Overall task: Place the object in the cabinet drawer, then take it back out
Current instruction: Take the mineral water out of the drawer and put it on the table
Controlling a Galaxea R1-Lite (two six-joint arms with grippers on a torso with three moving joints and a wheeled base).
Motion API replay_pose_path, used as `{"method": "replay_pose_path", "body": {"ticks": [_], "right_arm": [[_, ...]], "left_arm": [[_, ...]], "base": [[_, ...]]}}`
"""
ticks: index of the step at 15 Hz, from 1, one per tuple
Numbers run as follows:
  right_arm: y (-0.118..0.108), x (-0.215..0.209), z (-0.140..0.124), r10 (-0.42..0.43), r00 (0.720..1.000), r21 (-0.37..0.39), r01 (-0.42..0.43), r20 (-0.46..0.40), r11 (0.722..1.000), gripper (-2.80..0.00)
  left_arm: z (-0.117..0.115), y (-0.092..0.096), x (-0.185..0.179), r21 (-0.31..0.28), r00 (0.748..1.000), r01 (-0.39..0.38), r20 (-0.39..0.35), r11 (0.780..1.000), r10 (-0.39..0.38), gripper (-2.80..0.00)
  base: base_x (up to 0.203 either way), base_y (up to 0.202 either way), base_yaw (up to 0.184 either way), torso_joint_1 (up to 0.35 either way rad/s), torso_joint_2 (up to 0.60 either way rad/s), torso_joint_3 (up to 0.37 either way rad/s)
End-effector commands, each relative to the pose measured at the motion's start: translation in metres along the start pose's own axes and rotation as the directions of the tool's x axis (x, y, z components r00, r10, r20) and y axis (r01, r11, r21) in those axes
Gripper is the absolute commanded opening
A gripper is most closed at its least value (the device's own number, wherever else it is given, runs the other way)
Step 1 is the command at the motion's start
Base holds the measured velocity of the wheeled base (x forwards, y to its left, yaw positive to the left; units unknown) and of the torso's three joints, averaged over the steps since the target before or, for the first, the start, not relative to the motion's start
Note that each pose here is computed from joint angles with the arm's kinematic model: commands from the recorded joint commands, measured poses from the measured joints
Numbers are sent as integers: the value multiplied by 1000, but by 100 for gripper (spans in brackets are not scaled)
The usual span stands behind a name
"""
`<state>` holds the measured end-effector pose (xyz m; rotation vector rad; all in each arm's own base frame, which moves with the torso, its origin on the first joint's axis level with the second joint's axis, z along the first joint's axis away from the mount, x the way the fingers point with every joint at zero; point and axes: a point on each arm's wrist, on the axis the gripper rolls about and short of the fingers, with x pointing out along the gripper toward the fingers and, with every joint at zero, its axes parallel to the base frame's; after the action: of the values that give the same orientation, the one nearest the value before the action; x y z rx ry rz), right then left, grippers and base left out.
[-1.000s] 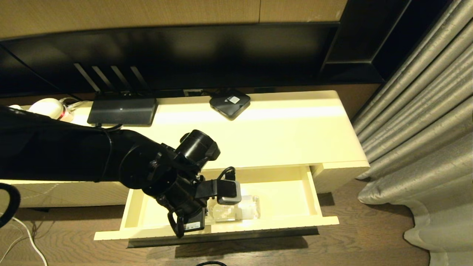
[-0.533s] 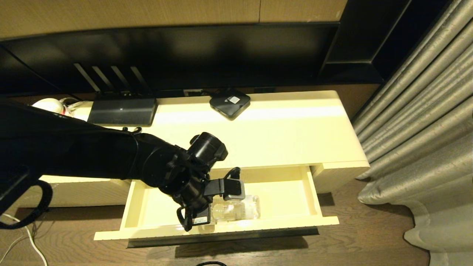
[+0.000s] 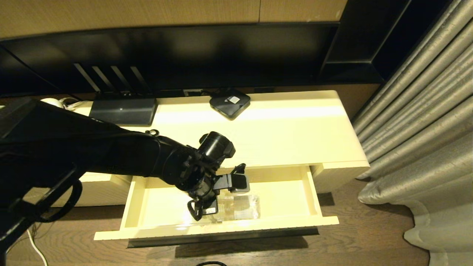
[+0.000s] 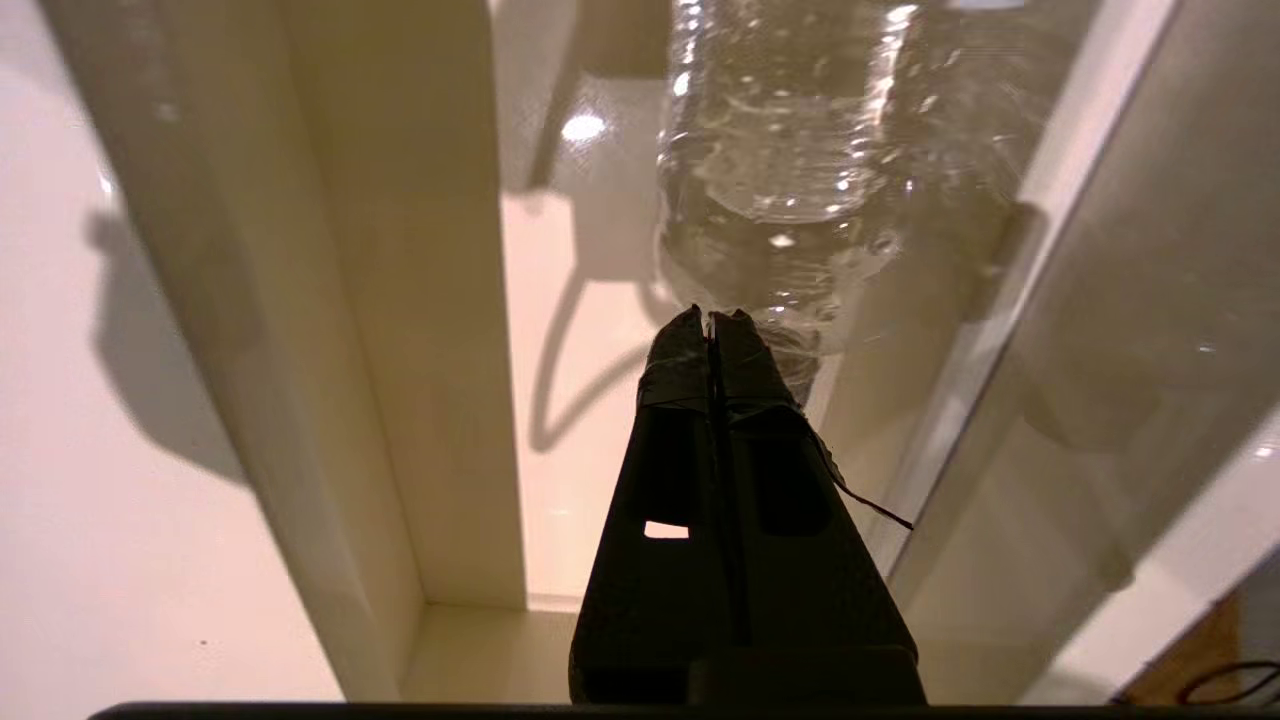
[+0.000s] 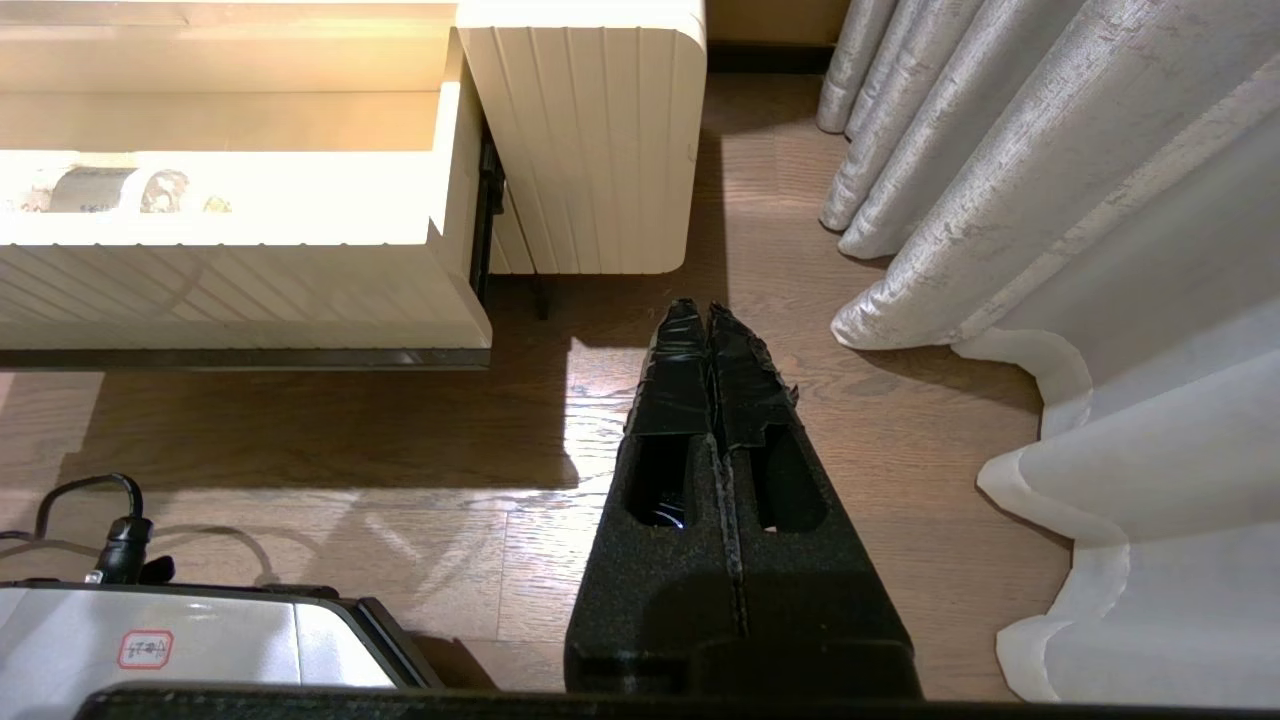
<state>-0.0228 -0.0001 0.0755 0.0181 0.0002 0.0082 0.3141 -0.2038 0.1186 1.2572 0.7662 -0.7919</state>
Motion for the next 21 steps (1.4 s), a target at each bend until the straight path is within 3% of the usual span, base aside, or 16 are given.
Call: {"method": "replay_pose_path", "body": {"ticks": [1, 10, 11, 21], "right_arm": [[0, 0, 0, 1, 1000, 0, -1, -1, 1000, -280], [0, 0, 0, 1, 1000, 0, -1, -1, 1000, -280], [0, 0, 0, 1, 1000, 0, -1, -1, 1000, -280], [0, 0, 0, 1, 1000, 0, -1, -1, 1000, -280]], "left_arm": [[-1, 2, 8, 1, 1000, 2, -16, 1000, -2, -280], [7, 12, 16, -4, 1000, -22, -7, 1000, 22, -280], [8, 12, 15, -6, 1000, -24, -6, 1000, 24, 0], [4, 12, 8, -4, 1000, -26, -4, 1000, 26, 0]], "base": [[0, 0, 0, 0, 0, 0], [0, 0, 0, 0, 0, 0], [0, 0, 0, 0, 0, 0], [0, 0, 0, 0, 0, 0]]}}
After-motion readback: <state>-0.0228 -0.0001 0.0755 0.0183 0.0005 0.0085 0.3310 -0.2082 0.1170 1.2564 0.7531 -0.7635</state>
